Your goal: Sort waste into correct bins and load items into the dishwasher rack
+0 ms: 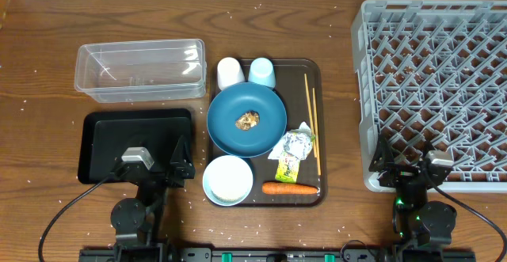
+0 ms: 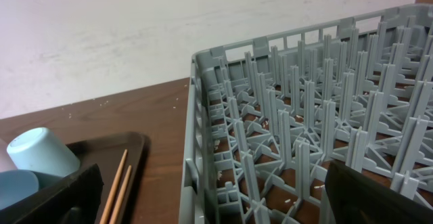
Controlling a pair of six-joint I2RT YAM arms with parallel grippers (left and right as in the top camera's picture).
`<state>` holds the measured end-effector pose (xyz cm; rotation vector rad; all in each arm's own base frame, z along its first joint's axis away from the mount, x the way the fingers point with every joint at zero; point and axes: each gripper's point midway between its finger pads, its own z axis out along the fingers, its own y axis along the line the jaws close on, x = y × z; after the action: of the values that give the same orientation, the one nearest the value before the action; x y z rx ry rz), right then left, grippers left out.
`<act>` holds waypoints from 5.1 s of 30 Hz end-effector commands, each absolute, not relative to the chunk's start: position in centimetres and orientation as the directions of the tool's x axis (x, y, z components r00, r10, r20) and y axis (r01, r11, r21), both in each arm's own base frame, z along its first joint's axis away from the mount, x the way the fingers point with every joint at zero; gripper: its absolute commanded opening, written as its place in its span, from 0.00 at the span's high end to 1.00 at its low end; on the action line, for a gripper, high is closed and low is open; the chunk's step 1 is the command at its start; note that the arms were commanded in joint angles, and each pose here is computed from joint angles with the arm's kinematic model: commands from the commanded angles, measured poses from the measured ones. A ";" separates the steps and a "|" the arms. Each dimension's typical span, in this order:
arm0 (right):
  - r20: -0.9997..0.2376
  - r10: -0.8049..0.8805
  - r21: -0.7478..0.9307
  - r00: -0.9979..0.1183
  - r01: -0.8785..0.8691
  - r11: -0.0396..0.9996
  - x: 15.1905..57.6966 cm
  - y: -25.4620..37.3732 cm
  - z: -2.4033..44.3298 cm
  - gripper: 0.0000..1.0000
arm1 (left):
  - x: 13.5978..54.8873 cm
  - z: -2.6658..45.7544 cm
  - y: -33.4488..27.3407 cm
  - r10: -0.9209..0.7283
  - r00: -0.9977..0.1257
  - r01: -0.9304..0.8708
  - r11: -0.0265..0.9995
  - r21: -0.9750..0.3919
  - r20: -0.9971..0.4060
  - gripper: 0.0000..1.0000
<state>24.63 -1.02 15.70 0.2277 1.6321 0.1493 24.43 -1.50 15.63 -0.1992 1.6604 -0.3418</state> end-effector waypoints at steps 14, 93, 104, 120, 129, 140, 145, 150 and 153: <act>-0.971 0.232 0.227 -0.061 0.077 0.971 24.6 -1.5 15.6 0.01 | 24.3 14.3 -1.7 -0.320 -0.160 0.066 0.941 -0.333 -0.934 0.02; -0.971 0.233 0.228 -0.061 0.077 0.971 24.6 -1.5 15.6 0.01 | 24.3 14.2 -2.2 -0.345 -0.174 0.090 0.927 -0.364 -0.922 0.02; -0.971 0.232 0.227 -0.061 0.077 0.971 24.6 -1.5 15.6 0.01 | 21.3 14.8 -9.7 -0.589 -0.503 0.308 0.562 -0.767 -0.633 0.02; -0.971 0.233 0.228 -0.061 0.077 0.971 24.6 -1.5 15.6 0.01 | 18.3 28.2 -11.5 -0.511 -0.452 0.513 0.521 -0.682 -0.731 0.02; -0.971 0.233 0.228 -0.061 0.077 0.971 24.6 -1.5 15.6 0.01 | 20.6 29.3 -11.5 -0.239 -0.789 0.264 0.701 -0.663 -0.566 0.02; -0.971 0.233 0.228 -0.061 0.077 0.971 24.6 -1.5 15.6 0.01 | 18.0 23.4 -15.8 0.079 -0.977 0.173 0.834 -0.524 -0.198 0.02; -0.971 0.233 0.228 -0.062 0.077 0.971 24.6 -1.5 15.6 0.01 | 17.3 21.8 -18.1 0.149 -0.983 0.185 0.835 -0.518 -0.111 0.02; -0.971 0.233 0.228 -0.061 0.077 0.971 24.6 -1.5 15.6 0.01 | 16.9 20.1 -19.1 0.197 -0.980 0.186 0.848 -0.497 -0.032 0.02; -0.971 0.233 0.228 -0.061 0.077 0.971 24.6 -1.5 15.6 0.01 | 16.7 19.1 -19.4 0.211 -0.977 0.178 0.860 -0.478 0.018 0.02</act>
<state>24.63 -1.01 15.69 0.2277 1.6324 0.1498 16.87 -19.40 20.10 0.3214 3.0488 -0.8281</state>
